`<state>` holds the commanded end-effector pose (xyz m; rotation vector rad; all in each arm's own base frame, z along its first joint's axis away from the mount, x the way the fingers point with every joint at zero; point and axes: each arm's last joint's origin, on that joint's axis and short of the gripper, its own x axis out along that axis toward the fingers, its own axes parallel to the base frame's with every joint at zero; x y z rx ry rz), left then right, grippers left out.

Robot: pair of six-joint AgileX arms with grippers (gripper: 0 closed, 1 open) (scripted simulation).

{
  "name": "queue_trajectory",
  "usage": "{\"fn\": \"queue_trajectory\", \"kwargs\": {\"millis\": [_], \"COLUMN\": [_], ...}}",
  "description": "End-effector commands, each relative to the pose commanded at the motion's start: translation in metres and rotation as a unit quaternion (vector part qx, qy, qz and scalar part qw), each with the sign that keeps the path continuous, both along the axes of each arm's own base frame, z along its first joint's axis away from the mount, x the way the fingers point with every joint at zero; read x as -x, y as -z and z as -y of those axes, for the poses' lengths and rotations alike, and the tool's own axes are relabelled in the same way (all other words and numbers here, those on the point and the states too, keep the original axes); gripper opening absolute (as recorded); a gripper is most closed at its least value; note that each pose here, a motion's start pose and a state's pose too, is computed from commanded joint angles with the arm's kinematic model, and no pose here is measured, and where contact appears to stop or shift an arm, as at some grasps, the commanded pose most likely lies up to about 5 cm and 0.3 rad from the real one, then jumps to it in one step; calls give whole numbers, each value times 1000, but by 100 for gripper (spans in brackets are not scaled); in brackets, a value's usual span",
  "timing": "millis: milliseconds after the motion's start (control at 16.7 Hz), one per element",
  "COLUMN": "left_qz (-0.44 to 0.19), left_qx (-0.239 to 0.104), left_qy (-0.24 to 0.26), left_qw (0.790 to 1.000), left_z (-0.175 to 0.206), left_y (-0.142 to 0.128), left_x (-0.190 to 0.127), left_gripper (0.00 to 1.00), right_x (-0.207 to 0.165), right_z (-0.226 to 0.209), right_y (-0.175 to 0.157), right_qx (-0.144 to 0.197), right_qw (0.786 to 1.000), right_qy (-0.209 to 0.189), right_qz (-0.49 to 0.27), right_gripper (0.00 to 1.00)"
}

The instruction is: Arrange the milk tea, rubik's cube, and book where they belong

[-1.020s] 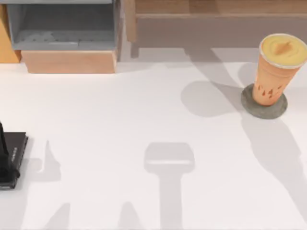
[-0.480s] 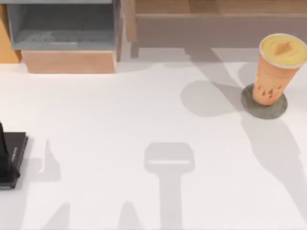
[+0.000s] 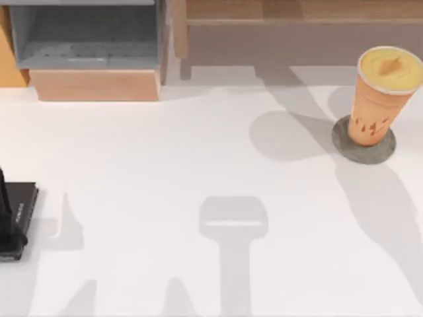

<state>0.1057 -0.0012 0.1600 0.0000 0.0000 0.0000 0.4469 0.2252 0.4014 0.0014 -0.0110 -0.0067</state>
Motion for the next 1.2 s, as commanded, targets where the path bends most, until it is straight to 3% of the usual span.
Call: {"fn": "queue_trajectory", "kwargs": {"millis": [180,780,1020,1200], "left_qz": [0,0,0,0], "left_qx": [0,0,0,0], "left_qy": [0,0,0,0], "left_qw": [1000,1000,1000,1000], "left_z": [0,0,0,0], "left_y": [0,0,0,0], "left_x": [0,0,0,0], "left_gripper": [100,100,100,100], "right_x": [8,25,61,110], "right_z": [-1,12,54,100], "right_y": [10,-2,-18,-23], "right_qx": [7,0,1,3], "right_qw": [1000,1000,1000,1000], "right_qy": [0,-1,-3,-3], "right_qz": [-13,-3,-3,-6], "right_gripper": [100,100,100,100]}}
